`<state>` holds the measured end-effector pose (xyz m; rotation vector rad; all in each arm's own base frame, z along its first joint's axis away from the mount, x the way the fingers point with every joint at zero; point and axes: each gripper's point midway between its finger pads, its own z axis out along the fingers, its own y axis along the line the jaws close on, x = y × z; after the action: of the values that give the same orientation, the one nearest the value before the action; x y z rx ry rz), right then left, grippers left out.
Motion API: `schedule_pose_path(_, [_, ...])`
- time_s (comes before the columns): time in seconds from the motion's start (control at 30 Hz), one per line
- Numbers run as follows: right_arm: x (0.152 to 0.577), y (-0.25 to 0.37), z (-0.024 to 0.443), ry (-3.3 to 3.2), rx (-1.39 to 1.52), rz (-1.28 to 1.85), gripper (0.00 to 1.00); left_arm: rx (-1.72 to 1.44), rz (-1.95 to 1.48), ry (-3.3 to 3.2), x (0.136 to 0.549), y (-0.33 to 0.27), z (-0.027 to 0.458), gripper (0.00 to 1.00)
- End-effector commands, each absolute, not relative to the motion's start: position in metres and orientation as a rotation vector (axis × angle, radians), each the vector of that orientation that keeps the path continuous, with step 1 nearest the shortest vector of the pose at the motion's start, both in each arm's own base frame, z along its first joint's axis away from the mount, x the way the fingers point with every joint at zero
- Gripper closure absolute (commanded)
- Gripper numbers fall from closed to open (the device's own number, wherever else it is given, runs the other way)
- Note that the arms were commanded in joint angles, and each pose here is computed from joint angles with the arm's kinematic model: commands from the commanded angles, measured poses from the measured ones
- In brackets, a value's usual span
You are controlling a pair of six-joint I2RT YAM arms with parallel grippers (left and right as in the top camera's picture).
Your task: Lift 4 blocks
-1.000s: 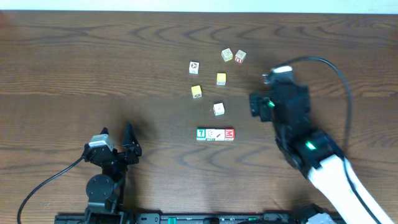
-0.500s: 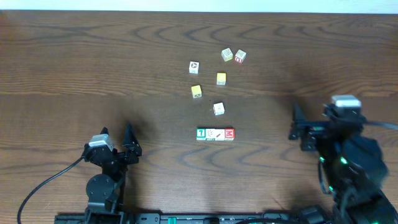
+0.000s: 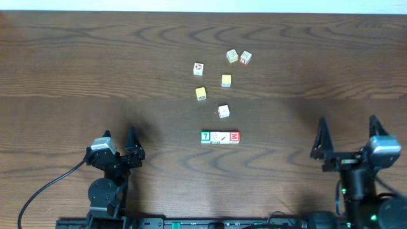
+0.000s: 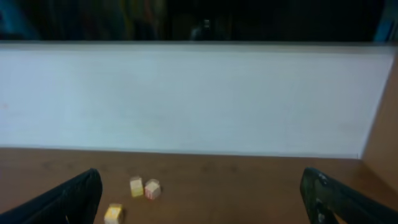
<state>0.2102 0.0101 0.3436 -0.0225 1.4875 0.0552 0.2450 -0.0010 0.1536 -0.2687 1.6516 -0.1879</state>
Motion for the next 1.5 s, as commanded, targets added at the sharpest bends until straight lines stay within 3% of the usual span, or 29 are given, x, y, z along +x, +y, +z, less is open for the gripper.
schedule_pose_path(0.0, [0.211, 0.017, 0.322, 1.445, -0.073, 0.069, 0.01, -0.288, -0.156, 1.706, 0.244, 0.004, 0.136, 0.28])
schedule_pose_path(0.47, [0.222, 0.021, 0.273, 1.383, -0.110, 0.065, 0.01, -0.289, -0.155, 1.706, 0.244, 0.004, 0.136, 0.28])
schedule_pose_path(1.1, [0.245, 0.021, 0.158, 1.633, -0.131, 0.043, 0.01, -0.289, -0.155, 1.706, 0.244, 0.004, 0.136, 0.28])
schedule_pose_path(1.47, [0.245, 0.018, 0.156, 1.642, -0.121, 0.024, 0.01, -0.289, -0.155, 1.706, 0.244, 0.004, 0.136, 0.28])
